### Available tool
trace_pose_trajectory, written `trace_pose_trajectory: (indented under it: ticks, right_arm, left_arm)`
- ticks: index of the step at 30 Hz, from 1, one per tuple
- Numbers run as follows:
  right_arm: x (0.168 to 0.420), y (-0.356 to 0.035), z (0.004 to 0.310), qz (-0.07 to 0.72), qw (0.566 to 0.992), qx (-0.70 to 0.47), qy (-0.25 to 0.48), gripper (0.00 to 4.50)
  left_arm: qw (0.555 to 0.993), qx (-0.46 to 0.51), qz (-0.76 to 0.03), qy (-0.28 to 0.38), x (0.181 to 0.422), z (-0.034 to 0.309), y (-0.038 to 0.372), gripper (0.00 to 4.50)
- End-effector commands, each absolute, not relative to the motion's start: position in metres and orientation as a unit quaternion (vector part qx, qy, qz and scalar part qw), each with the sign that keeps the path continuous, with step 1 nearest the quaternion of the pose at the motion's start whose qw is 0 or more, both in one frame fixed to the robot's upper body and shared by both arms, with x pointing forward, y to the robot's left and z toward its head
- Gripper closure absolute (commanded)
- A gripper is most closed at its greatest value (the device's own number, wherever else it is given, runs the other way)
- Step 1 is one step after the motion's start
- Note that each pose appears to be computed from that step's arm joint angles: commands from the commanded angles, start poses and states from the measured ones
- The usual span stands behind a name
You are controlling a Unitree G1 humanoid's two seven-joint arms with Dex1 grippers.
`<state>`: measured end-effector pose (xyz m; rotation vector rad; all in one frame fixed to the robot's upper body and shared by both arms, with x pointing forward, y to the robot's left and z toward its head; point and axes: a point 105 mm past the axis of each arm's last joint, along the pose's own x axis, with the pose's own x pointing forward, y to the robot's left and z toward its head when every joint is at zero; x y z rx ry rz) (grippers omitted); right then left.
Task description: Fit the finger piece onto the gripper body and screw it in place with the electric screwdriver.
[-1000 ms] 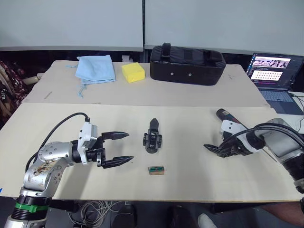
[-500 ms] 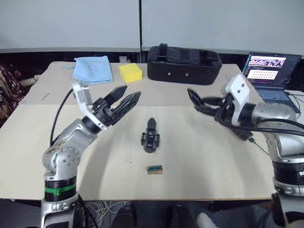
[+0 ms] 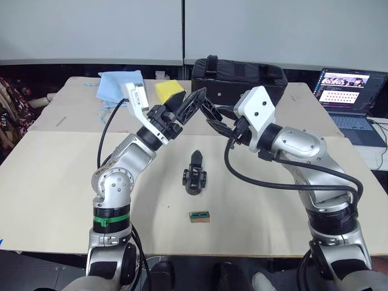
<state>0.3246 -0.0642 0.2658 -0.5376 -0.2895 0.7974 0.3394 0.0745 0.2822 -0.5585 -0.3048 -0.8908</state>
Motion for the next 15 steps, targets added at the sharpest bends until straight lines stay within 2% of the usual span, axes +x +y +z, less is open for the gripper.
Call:
trace_pose_trajectory:
  ticks: [1,3,9,10,12,14,15]
  right_arm:
    - [0.318,-0.062,0.279,0.377,0.870,-0.266,-0.172,3.39]
    - [0.317,-0.061,0.277,0.383,0.867,-0.270,-0.170,3.39]
    - [0.316,-0.058,0.274,0.388,0.865,-0.273,-0.165,3.39]
    - [0.316,-0.058,0.273,0.389,0.864,-0.276,-0.161,3.39]
    - [0.316,-0.059,0.269,0.392,0.867,-0.271,-0.147,3.39]
    - [0.316,-0.064,0.273,0.383,0.872,-0.262,-0.152,2.35]
    - [0.316,-0.068,0.279,0.375,0.874,-0.263,-0.163,2.01]
  left_arm:
    - [0.850,-0.261,-0.435,-0.142,0.334,0.283,0.070,0.53]
    - [0.846,-0.265,-0.439,-0.144,0.332,0.284,0.069,1.25]
    - [0.847,-0.262,-0.440,-0.143,0.333,0.285,0.071,4.22]
    - [0.847,-0.261,-0.439,-0.146,0.332,0.286,0.072,4.50]
    - [0.849,-0.251,-0.439,-0.157,0.333,0.290,0.077,4.50]
    - [0.848,-0.250,-0.437,-0.164,0.334,0.294,0.086,4.50]
    - [0.849,-0.247,-0.436,-0.168,0.336,0.296,0.091,4.50]
